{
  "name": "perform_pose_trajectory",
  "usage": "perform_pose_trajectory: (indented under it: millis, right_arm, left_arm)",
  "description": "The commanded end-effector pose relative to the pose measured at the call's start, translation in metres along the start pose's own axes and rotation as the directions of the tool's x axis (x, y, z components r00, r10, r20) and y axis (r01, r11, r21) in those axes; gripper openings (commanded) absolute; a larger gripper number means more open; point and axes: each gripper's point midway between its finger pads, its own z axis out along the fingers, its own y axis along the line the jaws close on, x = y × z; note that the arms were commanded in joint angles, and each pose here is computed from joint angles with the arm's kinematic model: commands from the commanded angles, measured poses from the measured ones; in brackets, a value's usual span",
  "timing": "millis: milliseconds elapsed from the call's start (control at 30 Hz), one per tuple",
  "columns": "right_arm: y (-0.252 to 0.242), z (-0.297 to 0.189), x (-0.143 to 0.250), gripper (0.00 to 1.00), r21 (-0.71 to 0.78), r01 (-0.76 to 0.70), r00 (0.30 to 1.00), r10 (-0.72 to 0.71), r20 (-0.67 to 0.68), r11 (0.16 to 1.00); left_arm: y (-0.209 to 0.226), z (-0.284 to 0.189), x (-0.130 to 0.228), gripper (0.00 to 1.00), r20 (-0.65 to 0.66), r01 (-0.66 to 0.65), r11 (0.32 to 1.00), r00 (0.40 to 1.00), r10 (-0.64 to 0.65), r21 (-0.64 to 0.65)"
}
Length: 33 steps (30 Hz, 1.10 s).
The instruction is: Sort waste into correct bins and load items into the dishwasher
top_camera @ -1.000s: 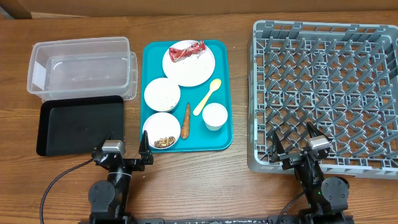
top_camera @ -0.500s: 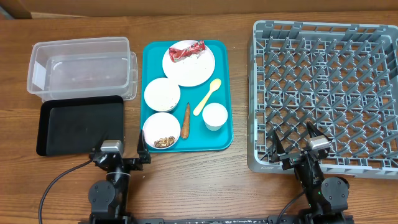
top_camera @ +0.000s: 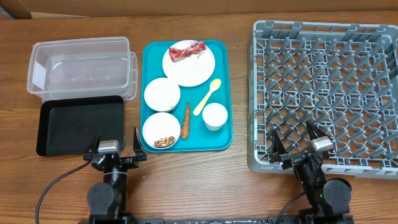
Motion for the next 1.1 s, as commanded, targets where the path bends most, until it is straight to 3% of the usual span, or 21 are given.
perform_pose_trajectory:
  millis: [0,167,333,500,733,900,1067]
  right_arm:
    - [0.009,-0.002,-0.013,1.00,-0.051,-0.059,0.998,0.061,0.028,0.997]
    - [0.015,-0.012,-0.062,1.00,-0.059,-0.023,0.994,0.029,0.101,0.998]
    - [0.021,-0.020,-0.112,1.00,-0.052,0.032,0.992,-0.025,0.124,0.998]
    - [0.024,-0.016,-0.149,1.00,-0.050,0.019,0.998,-0.016,0.060,0.999]
    - [0.026,0.004,-0.168,1.00,-0.048,-0.029,0.985,0.020,-0.174,0.998]
    - [0.024,0.020,-0.162,1.00,-0.022,-0.062,0.936,0.050,-0.349,0.998]
    - [0.021,0.035,-0.141,1.00,-0.003,-0.091,0.867,0.077,-0.493,0.996]
  left_arm:
    - [-0.014,-0.002,-0.017,1.00,0.061,0.033,0.996,0.997,-0.038,0.080]
    - [-0.015,-0.011,-0.065,1.00,0.155,0.029,0.996,0.987,-0.042,0.082]
    - [-0.017,-0.017,-0.109,1.00,0.145,0.022,0.996,0.989,-0.034,0.081]
    - [-0.020,-0.005,-0.145,1.00,0.048,0.022,0.997,0.999,-0.026,0.075]
    - [-0.039,0.025,-0.191,1.00,-0.171,0.014,0.990,0.985,0.011,0.141]
    - [-0.056,0.041,-0.180,1.00,-0.436,0.039,0.982,0.899,0.046,0.185]
    - [-0.097,0.044,-0.130,1.00,-0.669,0.059,0.954,0.726,0.160,0.292]
